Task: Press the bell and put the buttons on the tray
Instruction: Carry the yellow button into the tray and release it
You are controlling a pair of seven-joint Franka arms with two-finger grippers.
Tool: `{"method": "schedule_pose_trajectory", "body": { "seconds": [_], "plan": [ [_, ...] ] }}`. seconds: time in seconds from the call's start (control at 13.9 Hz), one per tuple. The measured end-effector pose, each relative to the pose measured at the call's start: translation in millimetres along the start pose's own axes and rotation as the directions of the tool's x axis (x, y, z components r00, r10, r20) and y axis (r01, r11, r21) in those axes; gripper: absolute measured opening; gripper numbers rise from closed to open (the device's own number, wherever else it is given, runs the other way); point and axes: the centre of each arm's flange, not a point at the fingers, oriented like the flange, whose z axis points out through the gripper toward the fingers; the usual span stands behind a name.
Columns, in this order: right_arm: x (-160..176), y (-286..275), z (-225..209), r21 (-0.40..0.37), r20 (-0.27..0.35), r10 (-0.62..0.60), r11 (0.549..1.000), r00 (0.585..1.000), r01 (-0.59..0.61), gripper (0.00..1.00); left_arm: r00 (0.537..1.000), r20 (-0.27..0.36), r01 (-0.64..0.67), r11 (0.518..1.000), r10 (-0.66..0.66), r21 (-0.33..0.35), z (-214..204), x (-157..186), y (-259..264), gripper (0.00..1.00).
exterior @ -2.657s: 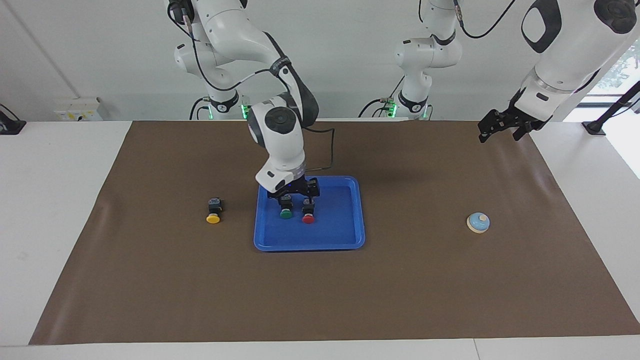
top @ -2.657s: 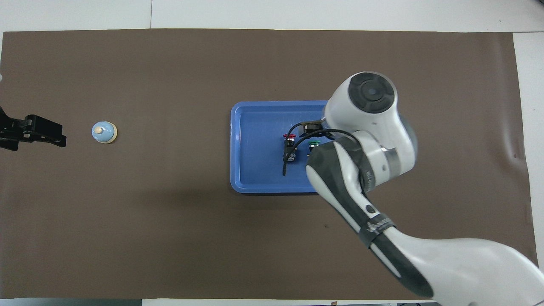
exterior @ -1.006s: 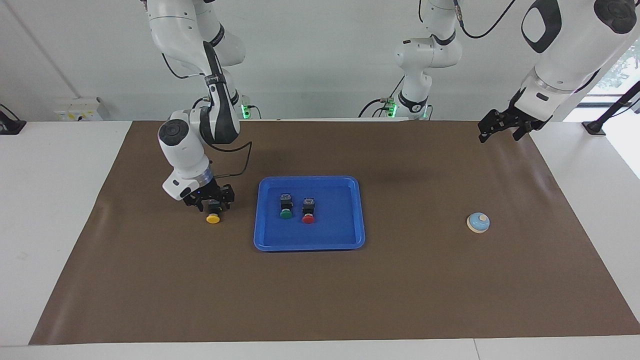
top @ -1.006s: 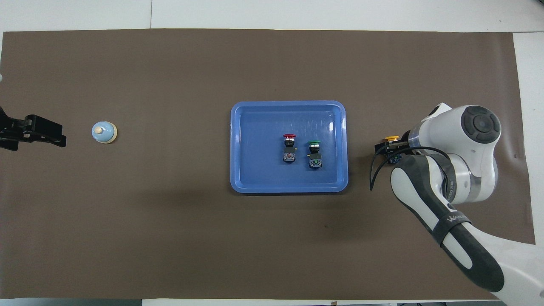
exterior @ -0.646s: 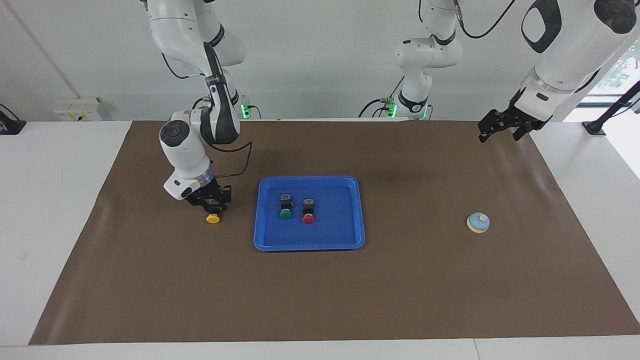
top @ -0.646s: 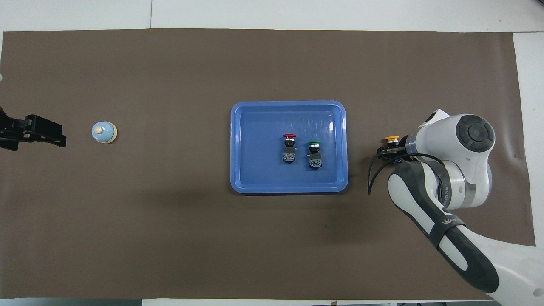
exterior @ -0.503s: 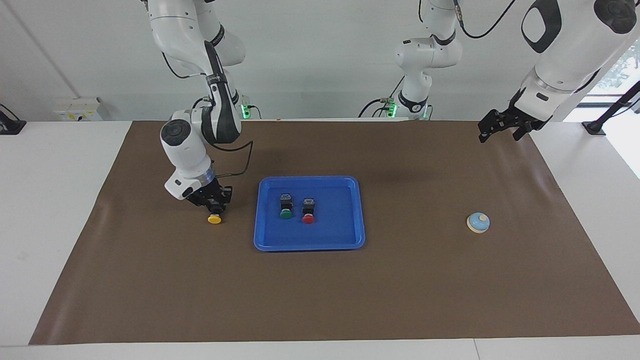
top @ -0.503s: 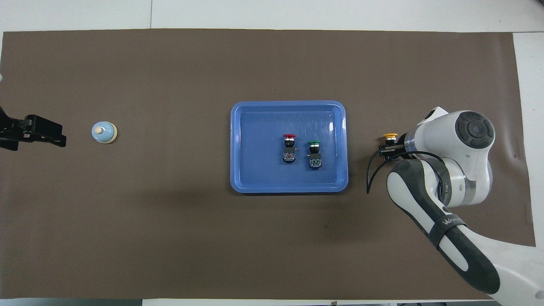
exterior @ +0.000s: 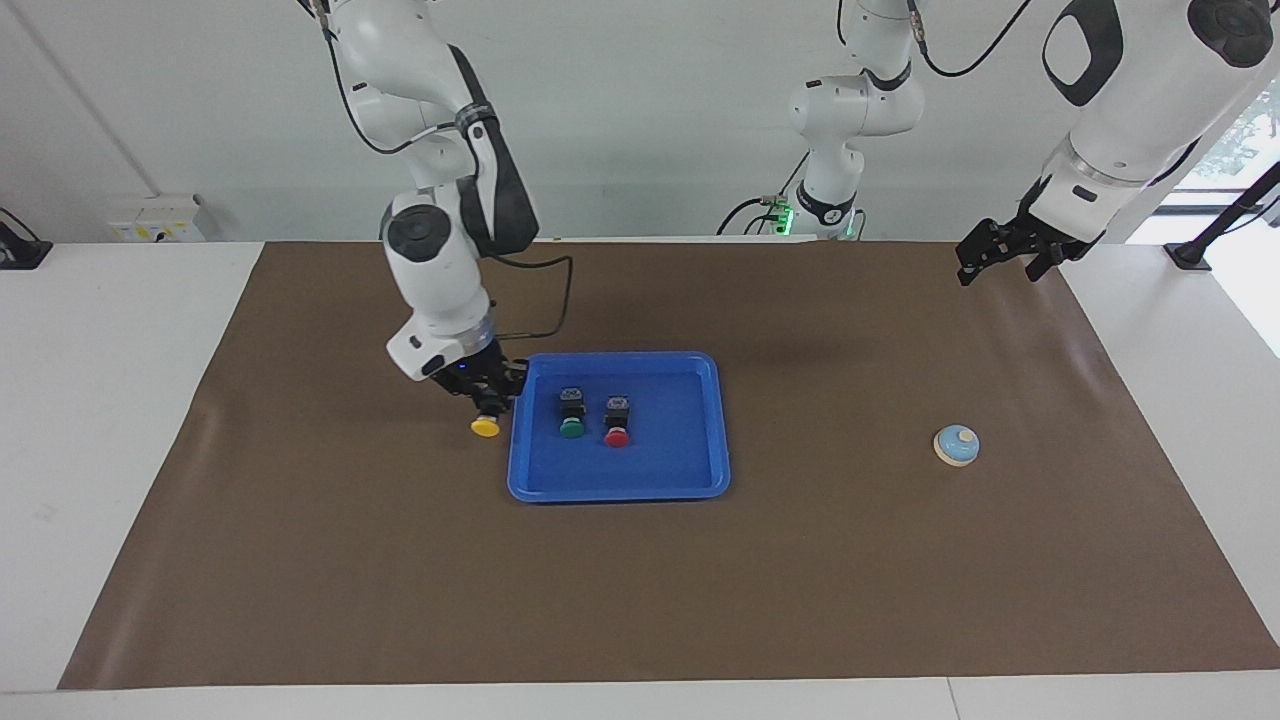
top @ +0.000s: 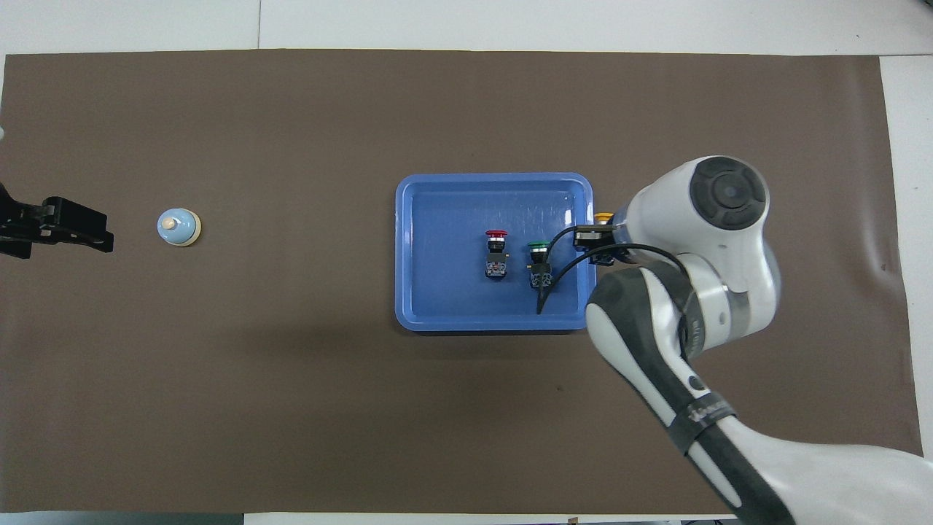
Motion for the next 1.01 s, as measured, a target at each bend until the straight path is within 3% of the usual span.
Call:
{"method": "schedule_pose_trajectory", "body": {
  "seconds": [0.29, 0.5, 1.01],
  "plan": [
    [-8, -88, -1, 0.010, 0.001, 0.022, 1.000, 1.000, -0.022, 0.41, 1.000, 0.000, 0.000, 1.000, 0.000, 0.000, 0, 0, 0, 1.00],
    [9, -103, -2, 0.008, 0.003, 0.020, 1.000, 1.000, -0.020, 0.41, 1.000, 0.000, 0.000, 1.000, 0.000, 0.000, 0, 0, 0, 1.00],
    [11, -131, 20, -0.003, -0.022, -0.029, 1.000, 0.999, 0.028, 0.41, 1.000, 0.000, 0.000, 1.000, 0.000, 0.000, 0, 0, 0, 1.00]
  ]
}}
